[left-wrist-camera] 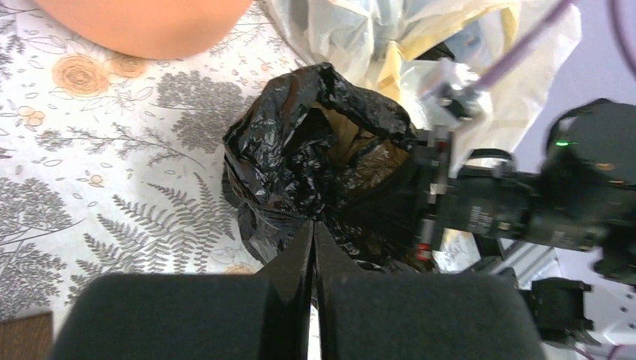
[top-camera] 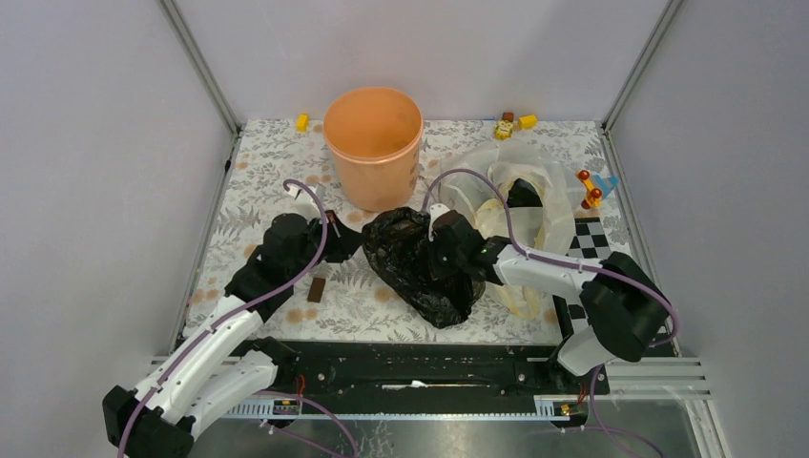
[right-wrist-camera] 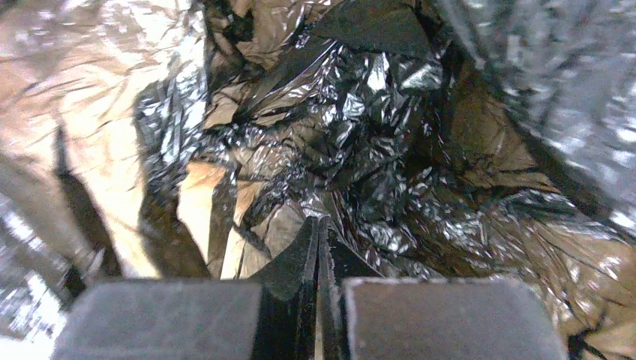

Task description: Put the trash bags into the trash bin

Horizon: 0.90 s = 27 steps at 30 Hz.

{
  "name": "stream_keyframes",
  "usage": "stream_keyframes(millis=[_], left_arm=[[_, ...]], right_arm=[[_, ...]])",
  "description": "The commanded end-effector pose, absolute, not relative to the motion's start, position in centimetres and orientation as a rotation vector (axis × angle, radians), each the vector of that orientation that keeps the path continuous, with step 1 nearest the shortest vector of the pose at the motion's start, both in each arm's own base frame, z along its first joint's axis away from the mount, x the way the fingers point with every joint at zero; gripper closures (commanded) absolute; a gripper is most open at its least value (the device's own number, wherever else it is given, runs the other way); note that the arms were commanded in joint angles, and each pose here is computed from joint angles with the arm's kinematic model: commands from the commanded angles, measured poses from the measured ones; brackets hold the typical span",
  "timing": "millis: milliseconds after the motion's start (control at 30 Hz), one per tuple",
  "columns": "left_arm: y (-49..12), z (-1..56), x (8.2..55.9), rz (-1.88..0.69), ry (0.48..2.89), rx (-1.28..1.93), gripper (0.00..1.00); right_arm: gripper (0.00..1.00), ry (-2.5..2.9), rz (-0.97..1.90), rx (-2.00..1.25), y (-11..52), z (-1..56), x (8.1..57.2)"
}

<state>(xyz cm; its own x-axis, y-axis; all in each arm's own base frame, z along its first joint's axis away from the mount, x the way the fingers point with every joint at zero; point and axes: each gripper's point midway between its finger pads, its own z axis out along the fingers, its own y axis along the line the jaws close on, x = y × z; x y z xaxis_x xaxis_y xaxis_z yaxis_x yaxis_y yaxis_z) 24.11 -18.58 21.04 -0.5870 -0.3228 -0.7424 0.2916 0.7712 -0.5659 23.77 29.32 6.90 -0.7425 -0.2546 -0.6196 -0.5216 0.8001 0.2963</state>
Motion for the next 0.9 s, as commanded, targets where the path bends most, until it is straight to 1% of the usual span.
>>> stream_keyframes(millis=[0, 133, 333, 500, 600, 667, 733, 800, 867], left_arm=[[-20.5, 26.6, 24.0, -0.986, 1.918, 0.041, 1.0], [-21.6, 29.6, 23.8, -1.077, 1.865, 0.066, 1.0], [-23.1, 38.3, 22.8, -1.23, 1.7, 0.154, 1.0], [-23.4, 46.7, 20.2, -1.342, 1.534, 0.252, 1.0], [-22.6, 50.0, 18.2, -1.361, 1.465, 0.288, 1.0], [-21.9, 50.9, 17.2, -1.346, 1.445, 0.294, 1.0], [-21.4, 50.2, 17.3, -1.299, 1.464, 0.291, 1.0], [-21.0, 47.9, 18.4, -1.225, 1.535, 0.257, 1.0], [-20.7, 44.3, 19.6, -1.146, 1.641, 0.23, 1.0]], right_arm=[[1.0, 2.328, 0.667, -0.522, 32.0, 7.0, 25.0], [1.0, 2.369, 0.63, -0.541, 32.3, 4.6, 24.8], [1.0, 2.449, 0.497, -0.506, 30.5, 1.3, 24.7], [1.0, 2.457, 0.369, -0.466, 28.5, 0.7, 25.2], [1.0, 2.438, 0.26, -0.421, 26.9, 1.0, 25.9], [1.0, 2.414, 0.217, -0.403, 26.1, 1.7, 26.3], [1.0, 2.379, 0.217, -0.389, 25.8, 3.0, 26.6], [1.0, 2.341, 0.203, -0.358, 25.4, 4.3, 27.0], [1.0, 2.325, 0.159, -0.345, 24.3, 5.4, 27.0]])
